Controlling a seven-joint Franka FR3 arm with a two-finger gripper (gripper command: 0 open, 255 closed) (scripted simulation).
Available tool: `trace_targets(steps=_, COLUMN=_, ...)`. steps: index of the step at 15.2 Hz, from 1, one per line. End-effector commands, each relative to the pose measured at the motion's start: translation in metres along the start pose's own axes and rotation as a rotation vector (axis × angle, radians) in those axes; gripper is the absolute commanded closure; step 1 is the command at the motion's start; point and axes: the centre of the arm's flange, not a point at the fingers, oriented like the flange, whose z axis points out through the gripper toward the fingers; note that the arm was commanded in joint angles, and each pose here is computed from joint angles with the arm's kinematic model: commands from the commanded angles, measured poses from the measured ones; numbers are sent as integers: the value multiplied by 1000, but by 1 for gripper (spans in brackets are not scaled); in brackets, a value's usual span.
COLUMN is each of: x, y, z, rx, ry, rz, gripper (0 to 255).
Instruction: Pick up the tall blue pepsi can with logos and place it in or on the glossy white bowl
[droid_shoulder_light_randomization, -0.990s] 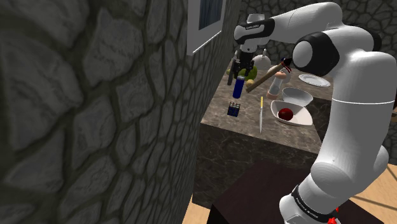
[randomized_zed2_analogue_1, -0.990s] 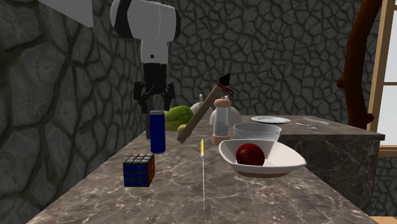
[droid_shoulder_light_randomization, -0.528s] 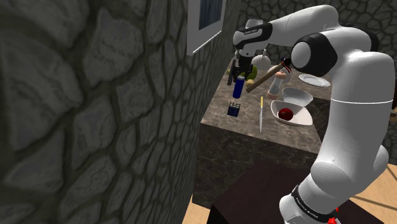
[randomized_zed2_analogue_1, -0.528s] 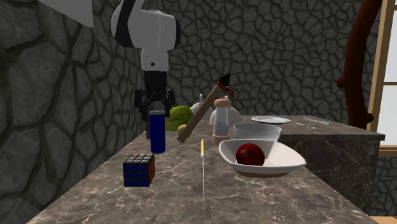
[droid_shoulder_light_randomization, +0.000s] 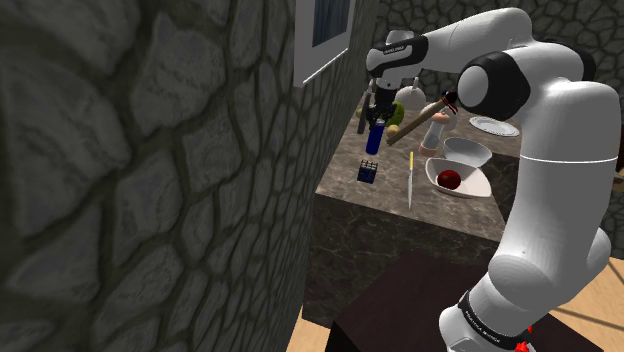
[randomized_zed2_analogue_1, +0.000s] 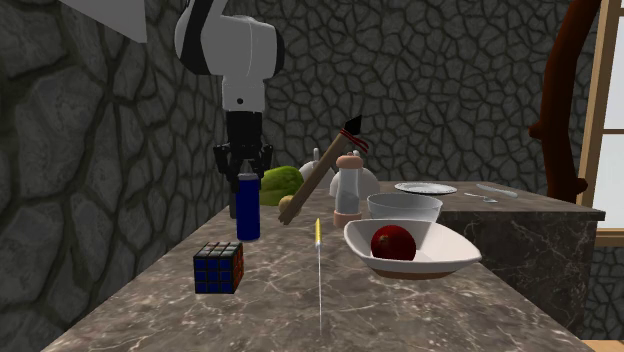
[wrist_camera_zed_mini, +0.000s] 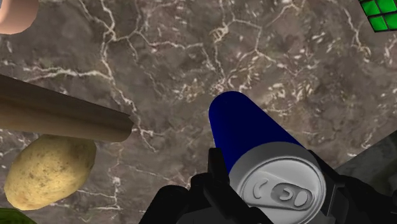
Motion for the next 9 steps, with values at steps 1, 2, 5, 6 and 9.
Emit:
trace_targets(steps=1, x=0, y=0, z=0, rx=0, ry=-1, rz=0, gripper=255)
trace_targets(steps=2, x=0, y=0, z=0, rx=0, ry=-1, rz=0, gripper=255)
trace_targets(steps=5, x=0, y=0, z=1, rx=0, ry=-1, rz=0, gripper=255)
trace_targets(steps=6, x=0, y=0, z=1, rx=0, ry=-1, rz=0, gripper=255)
trace_targets(steps=9, x=0, y=0, z=-15, rx=0, ry=-1, rz=0, gripper=255)
